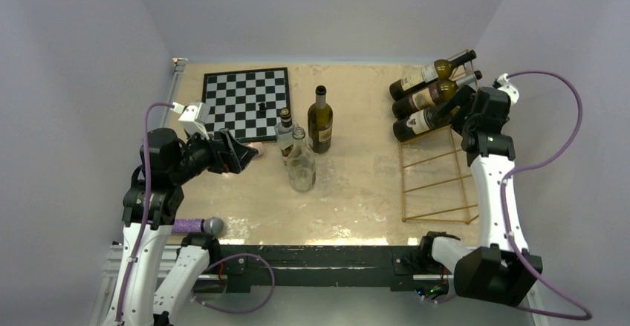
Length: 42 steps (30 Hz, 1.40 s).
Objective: Put the wine bottle on the wine rack
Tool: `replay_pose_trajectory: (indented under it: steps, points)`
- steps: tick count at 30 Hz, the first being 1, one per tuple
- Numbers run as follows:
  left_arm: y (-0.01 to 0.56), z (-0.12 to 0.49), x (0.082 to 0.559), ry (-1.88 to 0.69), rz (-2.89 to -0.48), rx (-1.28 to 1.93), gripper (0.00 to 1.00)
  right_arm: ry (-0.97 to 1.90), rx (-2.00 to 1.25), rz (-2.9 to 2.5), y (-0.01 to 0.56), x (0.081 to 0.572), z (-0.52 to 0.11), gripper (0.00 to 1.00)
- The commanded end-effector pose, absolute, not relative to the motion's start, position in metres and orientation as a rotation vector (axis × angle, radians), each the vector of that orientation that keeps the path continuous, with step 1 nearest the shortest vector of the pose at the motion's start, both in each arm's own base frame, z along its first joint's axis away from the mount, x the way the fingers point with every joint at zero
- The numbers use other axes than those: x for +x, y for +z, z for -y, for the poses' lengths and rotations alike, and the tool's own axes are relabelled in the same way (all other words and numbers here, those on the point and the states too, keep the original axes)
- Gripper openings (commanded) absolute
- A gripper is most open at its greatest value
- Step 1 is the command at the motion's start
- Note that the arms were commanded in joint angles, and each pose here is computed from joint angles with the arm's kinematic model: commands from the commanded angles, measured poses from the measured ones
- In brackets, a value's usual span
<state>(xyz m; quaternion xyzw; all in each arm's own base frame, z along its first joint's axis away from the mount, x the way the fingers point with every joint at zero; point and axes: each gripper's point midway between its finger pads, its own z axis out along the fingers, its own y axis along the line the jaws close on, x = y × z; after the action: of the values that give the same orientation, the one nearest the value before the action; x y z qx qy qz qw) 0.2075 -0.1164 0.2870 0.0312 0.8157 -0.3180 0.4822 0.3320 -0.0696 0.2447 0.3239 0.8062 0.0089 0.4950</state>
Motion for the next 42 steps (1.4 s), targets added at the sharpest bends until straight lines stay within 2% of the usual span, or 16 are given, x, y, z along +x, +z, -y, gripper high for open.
replay_pose_trajectory:
  steps: [1, 4, 11, 20, 27, 33, 42]
  points:
    - [0.3, 0.116, 0.2, -0.775, -1.955, 0.101, 0.99, 0.387, 0.363, -1.973, 0.299, 0.322, -0.008, 0.99]
    - [0.305, 0.116, 0.195, -0.778, -1.943, 0.103, 0.99, 0.597, 0.125, -1.961, 0.316, 0.303, -0.06, 0.99]
    - [0.312, 0.115, 0.182, -0.779, -1.948, 0.107, 0.99, 0.806, -0.436, -1.838, 0.347, 0.244, -0.167, 0.99]
    - [0.31, 0.115, 0.175, -0.784, -1.96, 0.099, 0.99, 0.843, -0.673, -1.519, 0.376, 0.208, -0.224, 0.99]
    - [0.309, 0.115, 0.176, -0.785, -1.959, 0.086, 0.99, 0.78, -0.733, -1.499, 0.372, 0.222, -0.274, 0.98]
    - [0.309, 0.115, 0.179, -0.789, -1.96, 0.081, 0.99, 0.7, -0.747, -1.552, 0.356, 0.246, -0.32, 0.81]
    - [0.304, 0.114, 0.182, -0.778, -1.964, 0.078, 0.99, 0.688, -0.791, -1.619, 0.315, 0.257, -0.363, 0.7]
